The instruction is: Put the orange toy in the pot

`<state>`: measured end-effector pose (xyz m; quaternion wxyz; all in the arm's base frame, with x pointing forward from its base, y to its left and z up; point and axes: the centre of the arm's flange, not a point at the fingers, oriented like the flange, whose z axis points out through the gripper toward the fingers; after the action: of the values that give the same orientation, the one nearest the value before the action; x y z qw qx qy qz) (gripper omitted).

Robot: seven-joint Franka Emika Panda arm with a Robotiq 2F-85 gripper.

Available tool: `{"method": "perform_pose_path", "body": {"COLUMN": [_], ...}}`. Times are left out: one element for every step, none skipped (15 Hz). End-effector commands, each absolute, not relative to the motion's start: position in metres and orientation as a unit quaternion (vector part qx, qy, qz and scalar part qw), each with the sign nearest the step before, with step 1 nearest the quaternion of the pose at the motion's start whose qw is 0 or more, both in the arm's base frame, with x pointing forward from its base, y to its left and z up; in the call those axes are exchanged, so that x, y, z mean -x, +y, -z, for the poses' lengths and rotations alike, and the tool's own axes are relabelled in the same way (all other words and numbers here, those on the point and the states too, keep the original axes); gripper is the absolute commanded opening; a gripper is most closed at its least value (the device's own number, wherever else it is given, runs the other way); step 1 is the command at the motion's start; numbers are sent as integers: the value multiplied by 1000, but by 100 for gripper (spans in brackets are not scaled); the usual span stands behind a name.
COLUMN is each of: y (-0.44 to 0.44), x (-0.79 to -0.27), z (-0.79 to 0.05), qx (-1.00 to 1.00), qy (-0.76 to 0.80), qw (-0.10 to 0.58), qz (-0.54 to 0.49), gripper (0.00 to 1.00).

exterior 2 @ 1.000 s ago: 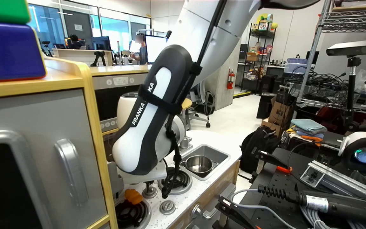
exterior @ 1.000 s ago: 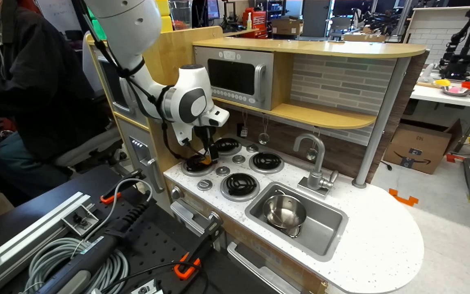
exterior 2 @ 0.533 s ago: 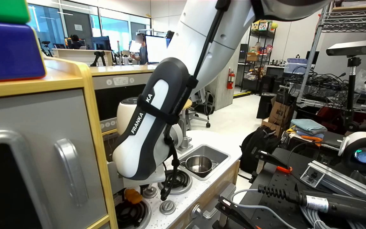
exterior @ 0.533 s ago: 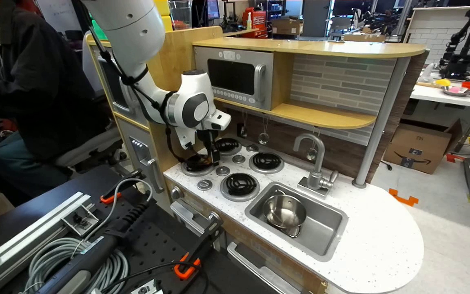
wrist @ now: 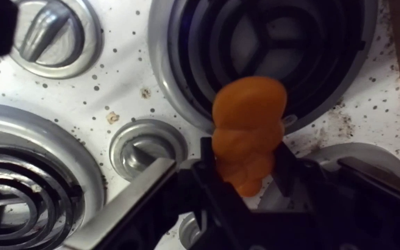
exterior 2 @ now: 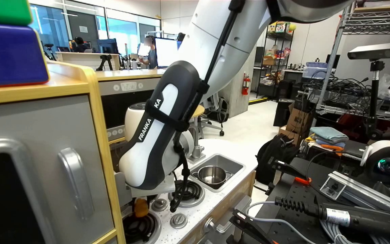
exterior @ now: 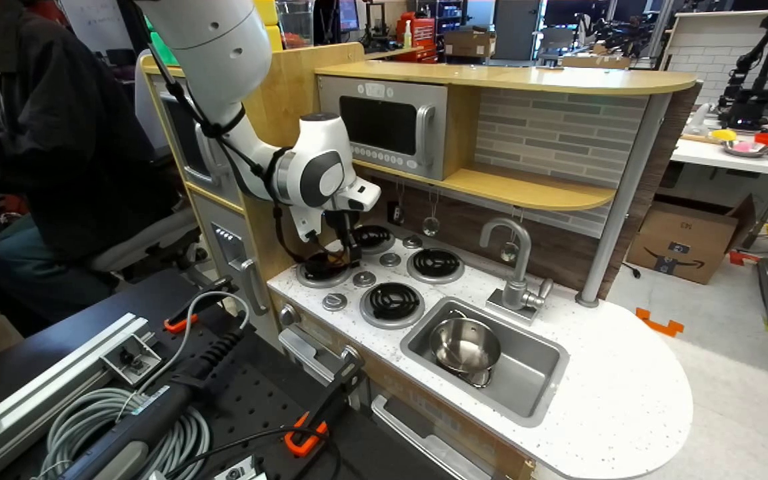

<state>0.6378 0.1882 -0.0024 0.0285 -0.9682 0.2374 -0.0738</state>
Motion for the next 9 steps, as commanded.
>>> {"method": "perform_pose_path", "body": {"y": [161,149,130,114,93,74,58,43,35], "x": [-635,-635,-636,-639,-639,-641,-642,-643,-646], "z": [-17,-15,-7,-3,2,10,16,18,20], "qx": [960,957,950,943,935,927,918,908,899], "qy": [271,284,303,322,338,355,372,389,406], "qw": [6,-10,-36,-55,-75,-97,-116,-133,-144], "qz": [64,60,70,70,73,75,79,80,83], "gripper": [17,17,17,17,17,17,17,17,17]}}
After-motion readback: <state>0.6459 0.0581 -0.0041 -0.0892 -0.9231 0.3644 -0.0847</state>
